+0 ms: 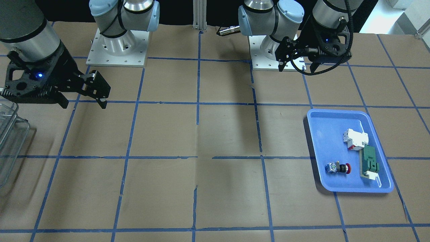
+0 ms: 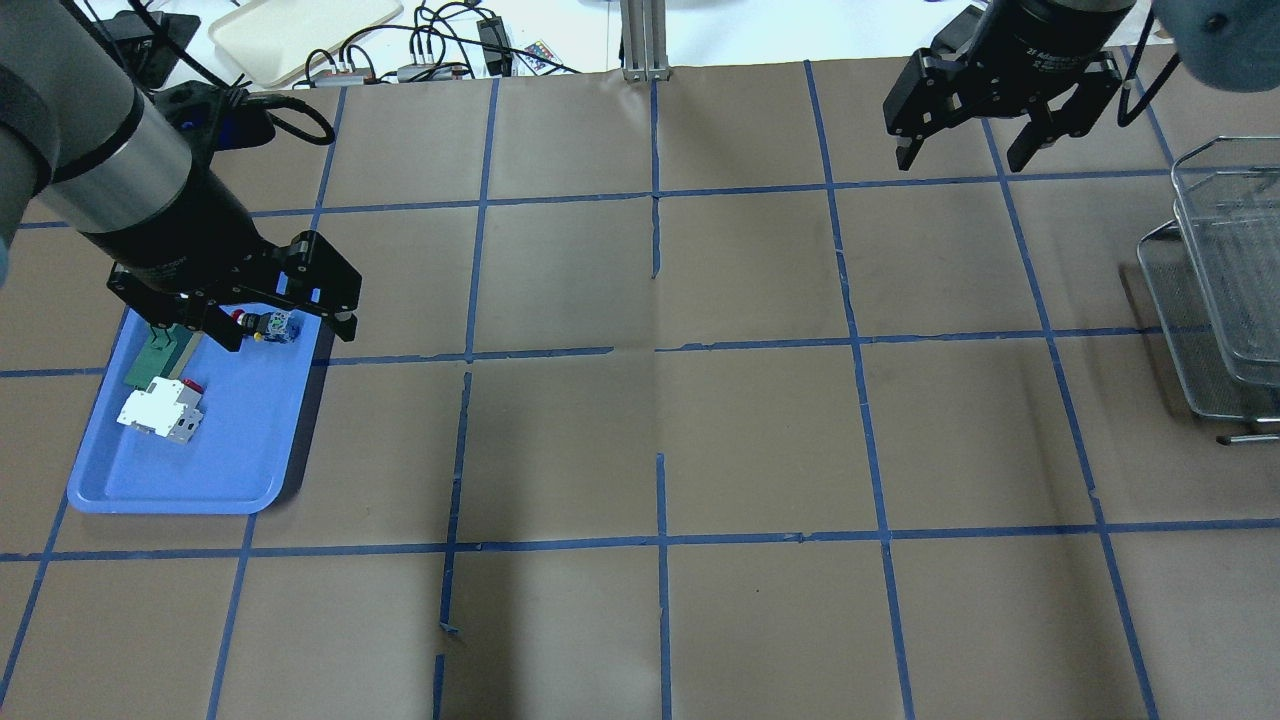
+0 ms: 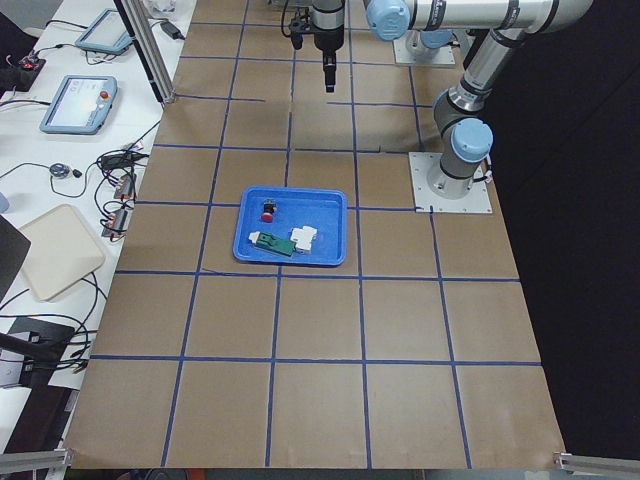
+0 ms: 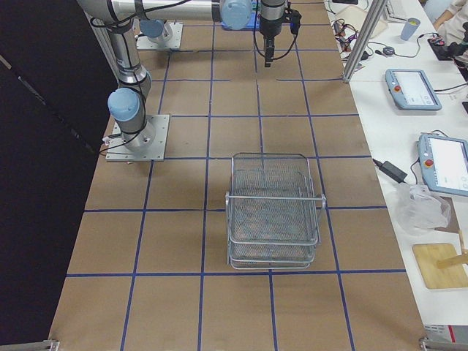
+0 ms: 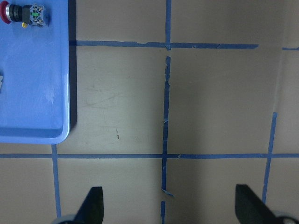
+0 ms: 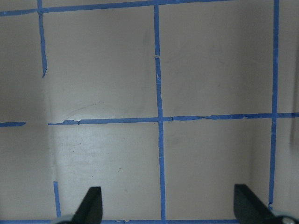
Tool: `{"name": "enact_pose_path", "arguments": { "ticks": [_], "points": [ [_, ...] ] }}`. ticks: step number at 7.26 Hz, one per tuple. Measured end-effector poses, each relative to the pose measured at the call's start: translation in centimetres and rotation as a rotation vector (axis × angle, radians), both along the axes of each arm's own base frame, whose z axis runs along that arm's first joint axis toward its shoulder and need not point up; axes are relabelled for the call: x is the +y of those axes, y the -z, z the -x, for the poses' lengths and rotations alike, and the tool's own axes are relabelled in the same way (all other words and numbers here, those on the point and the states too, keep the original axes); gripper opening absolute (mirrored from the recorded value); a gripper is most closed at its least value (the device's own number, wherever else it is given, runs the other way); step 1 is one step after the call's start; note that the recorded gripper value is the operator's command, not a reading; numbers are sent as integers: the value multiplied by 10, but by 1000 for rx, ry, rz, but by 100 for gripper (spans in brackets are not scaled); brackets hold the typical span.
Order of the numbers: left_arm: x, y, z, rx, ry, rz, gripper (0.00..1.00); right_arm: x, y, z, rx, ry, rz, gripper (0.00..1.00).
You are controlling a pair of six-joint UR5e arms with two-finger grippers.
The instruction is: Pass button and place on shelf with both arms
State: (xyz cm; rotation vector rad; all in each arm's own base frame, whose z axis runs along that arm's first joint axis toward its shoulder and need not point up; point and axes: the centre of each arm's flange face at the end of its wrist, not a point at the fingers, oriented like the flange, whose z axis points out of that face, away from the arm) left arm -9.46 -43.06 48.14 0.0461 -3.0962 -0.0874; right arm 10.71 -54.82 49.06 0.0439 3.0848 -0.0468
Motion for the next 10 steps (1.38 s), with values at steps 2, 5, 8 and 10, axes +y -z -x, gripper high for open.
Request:
{"name": "enact_pose_path", "arguments": {
  "ticks": [2, 5, 8, 10],
  "points": [
    [0, 0, 0, -1, 1, -1, 100, -1, 3, -4, 7, -8, -3, 100],
    [-1, 1, 0, 1, -1, 1, 100, 2, 2, -6, 15, -12, -7, 100],
    [-1, 1, 0, 6, -6, -3, 100, 13, -6, -6, 18, -11, -17, 100],
    [-2, 2, 0, 11, -7, -5, 100, 22, -7, -6, 19, -18, -13, 100]
  ]
}}
